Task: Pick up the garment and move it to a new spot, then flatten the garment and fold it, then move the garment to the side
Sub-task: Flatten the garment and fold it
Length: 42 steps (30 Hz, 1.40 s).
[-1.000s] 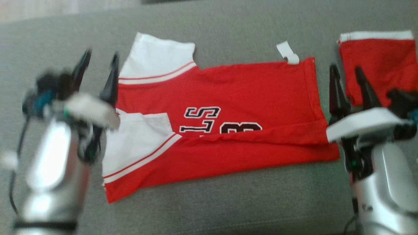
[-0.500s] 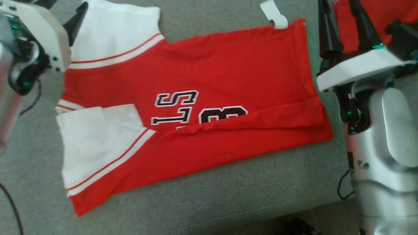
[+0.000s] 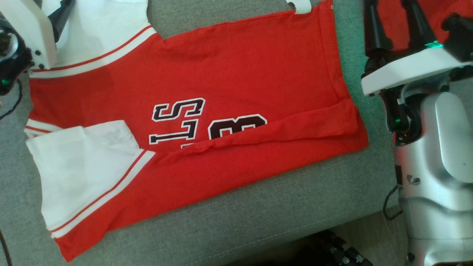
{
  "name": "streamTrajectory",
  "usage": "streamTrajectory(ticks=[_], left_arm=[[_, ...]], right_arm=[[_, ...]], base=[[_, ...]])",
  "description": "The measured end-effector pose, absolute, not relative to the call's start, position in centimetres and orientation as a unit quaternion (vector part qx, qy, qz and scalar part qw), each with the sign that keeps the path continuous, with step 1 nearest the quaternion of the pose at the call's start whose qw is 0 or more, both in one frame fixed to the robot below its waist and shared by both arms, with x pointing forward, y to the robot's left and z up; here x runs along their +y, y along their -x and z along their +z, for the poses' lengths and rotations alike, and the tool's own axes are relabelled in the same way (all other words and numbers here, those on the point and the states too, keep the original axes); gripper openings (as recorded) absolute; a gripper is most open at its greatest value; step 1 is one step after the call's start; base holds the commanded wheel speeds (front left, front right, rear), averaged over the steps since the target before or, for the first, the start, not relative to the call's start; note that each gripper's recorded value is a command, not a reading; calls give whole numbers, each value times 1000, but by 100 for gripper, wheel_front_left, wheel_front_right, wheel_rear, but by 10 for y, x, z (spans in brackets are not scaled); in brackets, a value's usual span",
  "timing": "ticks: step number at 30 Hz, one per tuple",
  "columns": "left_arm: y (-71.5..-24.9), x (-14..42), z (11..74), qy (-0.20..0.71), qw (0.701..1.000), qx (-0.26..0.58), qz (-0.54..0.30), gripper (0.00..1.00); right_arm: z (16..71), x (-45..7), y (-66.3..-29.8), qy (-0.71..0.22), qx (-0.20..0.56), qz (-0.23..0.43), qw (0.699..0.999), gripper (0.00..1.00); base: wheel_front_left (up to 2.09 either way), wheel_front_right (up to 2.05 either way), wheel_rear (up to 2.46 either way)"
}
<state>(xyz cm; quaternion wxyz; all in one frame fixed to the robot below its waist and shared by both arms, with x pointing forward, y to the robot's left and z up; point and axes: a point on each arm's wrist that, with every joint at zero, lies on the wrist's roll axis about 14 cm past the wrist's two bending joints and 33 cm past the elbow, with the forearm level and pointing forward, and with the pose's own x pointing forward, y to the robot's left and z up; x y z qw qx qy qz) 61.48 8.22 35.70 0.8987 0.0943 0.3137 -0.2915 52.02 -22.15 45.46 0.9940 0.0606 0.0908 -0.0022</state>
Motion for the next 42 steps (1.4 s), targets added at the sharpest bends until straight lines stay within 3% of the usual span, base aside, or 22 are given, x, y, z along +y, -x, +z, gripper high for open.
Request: streamTrajectory(ticks=[5, 6, 7, 11, 18, 28, 42], left_arm=[[-609, 75, 355, -80, 893, 323, -303, 100], [-608, 74, 355, -81, 890, 326, -307, 64], [-605, 71, 356, -86, 886, 327, -316, 0], [-598, 71, 362, -75, 890, 314, -322, 0], [-598, 89, 402, -63, 923, 231, -301, 0], [-558, 107, 445, -52, 940, 161, -298, 0], [-522, 121, 445, -62, 935, 165, -306, 0]], right_arm=[[448, -227, -520, -60, 100, -11, 993, 100], [447, -226, -521, -56, 100, -10, 993, 100], [447, -226, -523, -52, 100, -10, 994, 100], [455, -222, -531, -49, 89, -6, 995, 100], [464, -221, -534, -38, 93, 5, 995, 100], [425, -196, -532, 9, 213, 86, 973, 100], [382, -167, -538, 69, 338, 161, 925, 100]], base=[[0, 0, 0], [0, 0, 0], [0, 0, 0], [0, 0, 0], [0, 0, 0], [0, 0, 0], [0, 0, 0]])
